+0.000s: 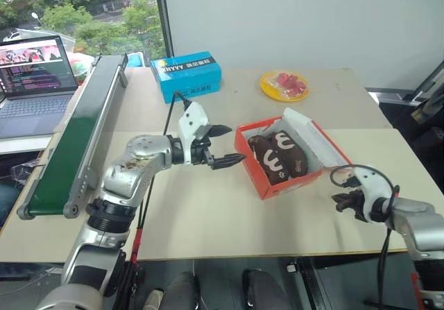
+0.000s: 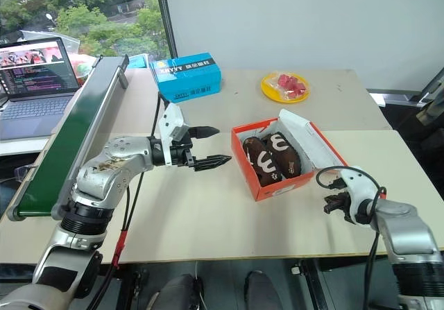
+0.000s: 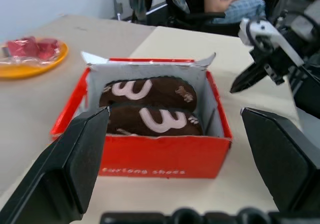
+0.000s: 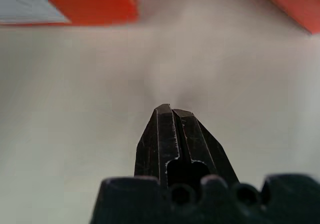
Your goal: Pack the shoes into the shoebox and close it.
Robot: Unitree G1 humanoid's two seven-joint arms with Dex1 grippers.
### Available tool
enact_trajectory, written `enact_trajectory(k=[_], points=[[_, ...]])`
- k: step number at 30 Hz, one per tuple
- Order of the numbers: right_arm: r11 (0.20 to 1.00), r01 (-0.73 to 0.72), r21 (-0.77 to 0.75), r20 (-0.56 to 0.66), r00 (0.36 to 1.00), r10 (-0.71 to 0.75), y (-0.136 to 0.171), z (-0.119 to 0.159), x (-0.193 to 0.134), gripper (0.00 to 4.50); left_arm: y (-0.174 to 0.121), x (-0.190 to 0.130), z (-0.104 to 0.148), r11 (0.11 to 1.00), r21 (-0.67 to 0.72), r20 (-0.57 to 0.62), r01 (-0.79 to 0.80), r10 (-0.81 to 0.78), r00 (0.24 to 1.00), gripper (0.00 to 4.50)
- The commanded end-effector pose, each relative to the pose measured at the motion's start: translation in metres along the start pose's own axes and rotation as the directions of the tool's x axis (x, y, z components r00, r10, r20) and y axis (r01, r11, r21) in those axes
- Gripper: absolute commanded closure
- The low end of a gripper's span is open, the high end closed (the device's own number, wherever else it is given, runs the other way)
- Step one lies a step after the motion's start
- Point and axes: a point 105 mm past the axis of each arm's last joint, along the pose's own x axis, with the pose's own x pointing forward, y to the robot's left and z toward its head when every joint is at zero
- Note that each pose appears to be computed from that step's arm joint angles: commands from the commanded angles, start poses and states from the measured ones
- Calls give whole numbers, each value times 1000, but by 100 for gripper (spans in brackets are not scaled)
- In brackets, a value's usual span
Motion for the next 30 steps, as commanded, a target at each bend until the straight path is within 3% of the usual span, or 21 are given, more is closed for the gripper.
enact_trajectory(k=[1,8,15,18,25,27,30], points=[[997,79,0,69,995,-78,-15,8,9,445,-1,-9,14,999,40,21,2,-2,1000,0],[967,256,4,160,954,-253,-44,11,29,445,10,-27,27,997,58,24,-43,41,999,0],[944,317,87,262,907,-329,-55,24,35,445,16,-38,35,997,41,36,-65,64,997,0],[921,322,217,370,846,-383,-66,46,28,445,15,-37,38,997,34,51,-64,63,997,0],[883,330,335,477,749,-460,-78,66,15,445,15,-34,38,998,26,51,-58,56,997,0],[847,366,385,490,697,-524,-89,71,5,445,16,-33,37,998,25,48,-61,59,997,0],[812,243,531,584,589,-559,-100,96,-20,445,17,-31,36,998,27,41,-57,56,998,0]])
